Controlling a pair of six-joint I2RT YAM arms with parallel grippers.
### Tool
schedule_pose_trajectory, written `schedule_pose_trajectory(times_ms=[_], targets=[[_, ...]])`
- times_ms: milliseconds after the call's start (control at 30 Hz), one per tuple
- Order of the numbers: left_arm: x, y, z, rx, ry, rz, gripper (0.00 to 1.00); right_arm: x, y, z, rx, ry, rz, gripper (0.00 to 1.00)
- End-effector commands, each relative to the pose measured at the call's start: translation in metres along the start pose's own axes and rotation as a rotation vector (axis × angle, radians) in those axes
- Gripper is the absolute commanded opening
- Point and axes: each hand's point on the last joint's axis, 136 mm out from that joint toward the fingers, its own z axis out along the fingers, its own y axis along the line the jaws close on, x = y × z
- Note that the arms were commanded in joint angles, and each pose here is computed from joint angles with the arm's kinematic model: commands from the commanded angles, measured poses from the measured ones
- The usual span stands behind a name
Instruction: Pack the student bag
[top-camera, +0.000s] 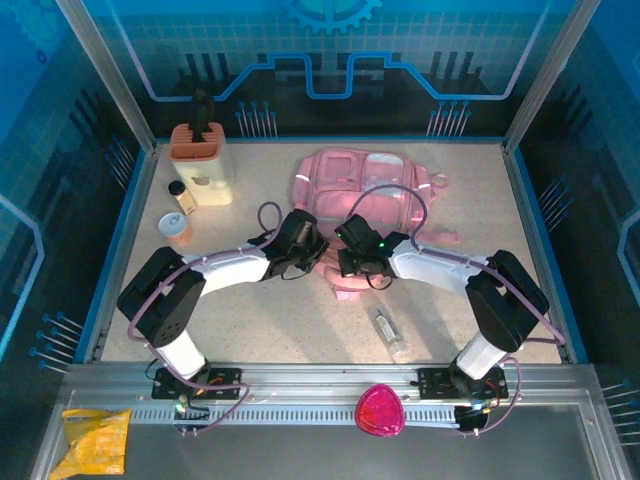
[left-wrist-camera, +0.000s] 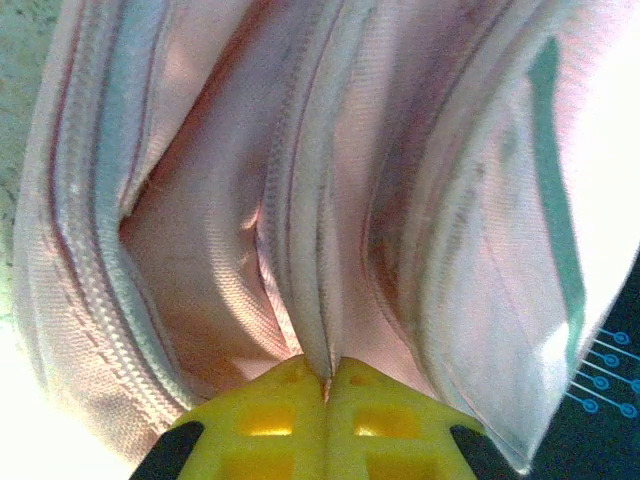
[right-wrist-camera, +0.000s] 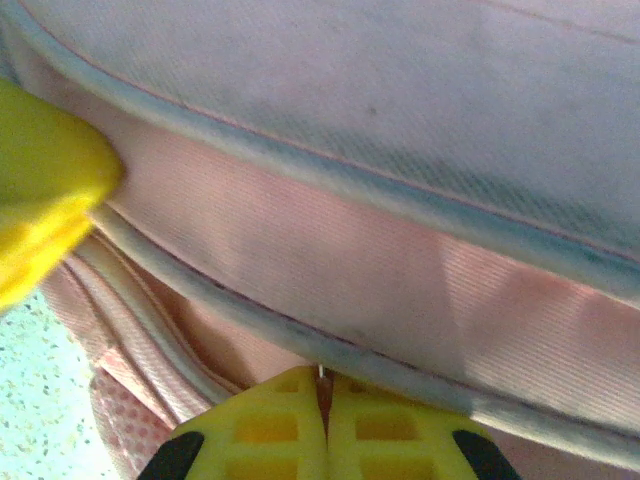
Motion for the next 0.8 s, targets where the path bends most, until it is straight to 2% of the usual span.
schedule_pose_trajectory(times_ms=[0,67,133,267,400,533,567,667,767], targets=[[-0.026,-0.025,-0.032,0.037,-0.078,0.079,0.0,0.018,-0.043,-0.021,0.173,-0.006,-0.031,0.0],[-0.04,-0.024,-0.043,0.024,-0.124,0.105,0.0,0.032,-0.068,-0.025,0.207,-0.003,0.005,0.0],[-0.052,-0.023,-0.049,0.009,-0.123,0.118,0.0,0.038,-0.087,-0.03,0.2,-0.011,0.065,0.0],[-0.076,-0.022,-0.054,-0.006,-0.142,0.126,0.0,0.032,-0.104,-0.044,0.216,-0.054,0.093,0.0],[-0.094,-0.03,-0.058,-0.009,-0.174,0.172,0.0,0.02,-0.08,-0.052,0.116,-0.078,0.08,0.0],[-0.098,-0.037,-0.055,0.016,-0.131,0.201,0.0,0.012,-0.041,-0.057,0.002,-0.103,0.055,0.0],[-0.096,-0.038,-0.055,0.023,-0.12,0.204,0.03,0.009,-0.034,-0.057,-0.017,-0.102,0.053,0.0],[-0.081,-0.04,-0.058,0.076,-0.042,0.154,0.39,0.008,-0.028,-0.051,-0.035,-0.091,0.057,0.0],[-0.051,-0.037,-0.062,0.129,0.003,0.118,0.49,0.01,-0.022,-0.046,-0.058,-0.083,0.064,0.0]])
